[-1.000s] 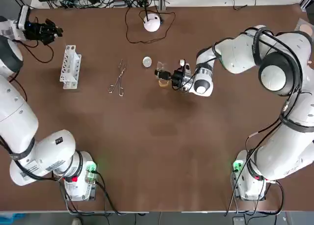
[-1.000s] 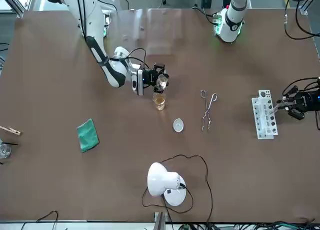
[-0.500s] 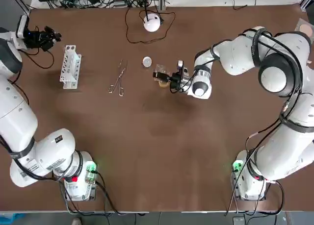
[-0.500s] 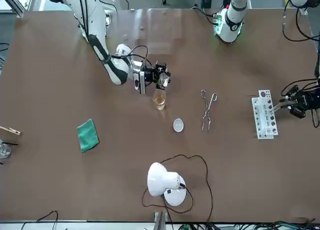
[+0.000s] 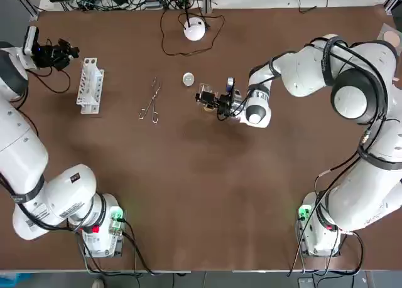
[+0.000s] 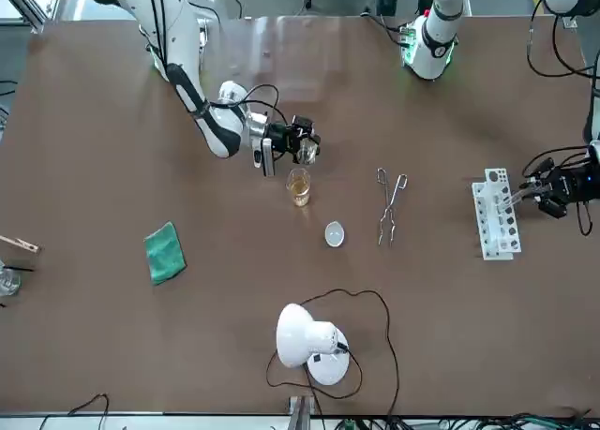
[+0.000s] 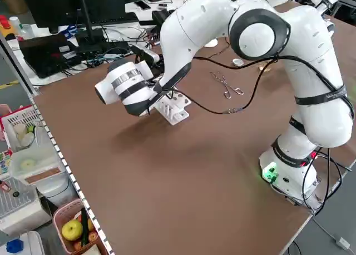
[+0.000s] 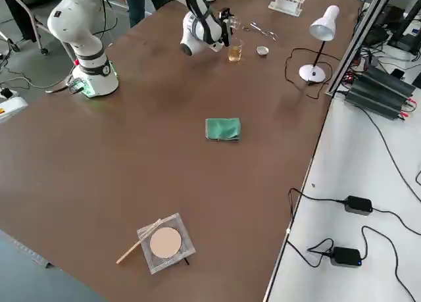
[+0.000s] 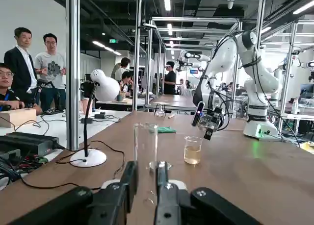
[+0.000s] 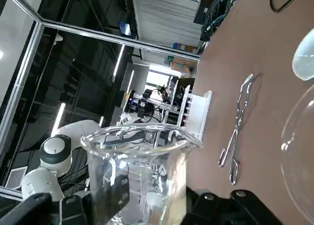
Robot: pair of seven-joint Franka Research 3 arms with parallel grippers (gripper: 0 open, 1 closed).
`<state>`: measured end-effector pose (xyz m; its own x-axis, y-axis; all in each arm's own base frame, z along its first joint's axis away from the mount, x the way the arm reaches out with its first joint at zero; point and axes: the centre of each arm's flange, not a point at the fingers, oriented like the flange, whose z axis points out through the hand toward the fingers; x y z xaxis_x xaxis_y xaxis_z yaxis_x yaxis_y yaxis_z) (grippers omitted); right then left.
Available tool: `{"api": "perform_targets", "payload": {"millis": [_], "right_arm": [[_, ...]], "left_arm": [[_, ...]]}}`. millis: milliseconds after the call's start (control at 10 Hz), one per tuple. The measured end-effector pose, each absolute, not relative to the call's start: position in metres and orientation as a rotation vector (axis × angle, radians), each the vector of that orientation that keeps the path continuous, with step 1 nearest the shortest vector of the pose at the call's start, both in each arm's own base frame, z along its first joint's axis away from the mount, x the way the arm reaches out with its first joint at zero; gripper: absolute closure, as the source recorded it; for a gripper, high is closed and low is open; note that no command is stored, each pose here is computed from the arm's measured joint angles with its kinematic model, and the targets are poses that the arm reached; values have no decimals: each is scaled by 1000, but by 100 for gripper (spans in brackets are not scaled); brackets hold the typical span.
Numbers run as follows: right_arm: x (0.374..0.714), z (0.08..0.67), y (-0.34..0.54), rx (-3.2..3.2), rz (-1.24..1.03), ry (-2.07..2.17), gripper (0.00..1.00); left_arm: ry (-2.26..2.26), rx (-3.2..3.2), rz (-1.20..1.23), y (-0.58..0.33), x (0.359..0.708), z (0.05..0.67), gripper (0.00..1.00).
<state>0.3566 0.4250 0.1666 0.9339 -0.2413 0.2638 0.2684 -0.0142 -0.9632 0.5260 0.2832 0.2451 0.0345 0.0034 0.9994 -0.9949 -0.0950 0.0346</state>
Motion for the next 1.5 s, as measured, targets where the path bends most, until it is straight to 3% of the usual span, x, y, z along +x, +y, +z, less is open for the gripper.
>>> {"api": "perform_targets", "payload": {"millis": [1500], "right_arm": [[368, 164, 413, -1538, -304, 131, 62]], "left_arm": [[-1129, 1286, 1258, 288, 527, 206, 79]]}}
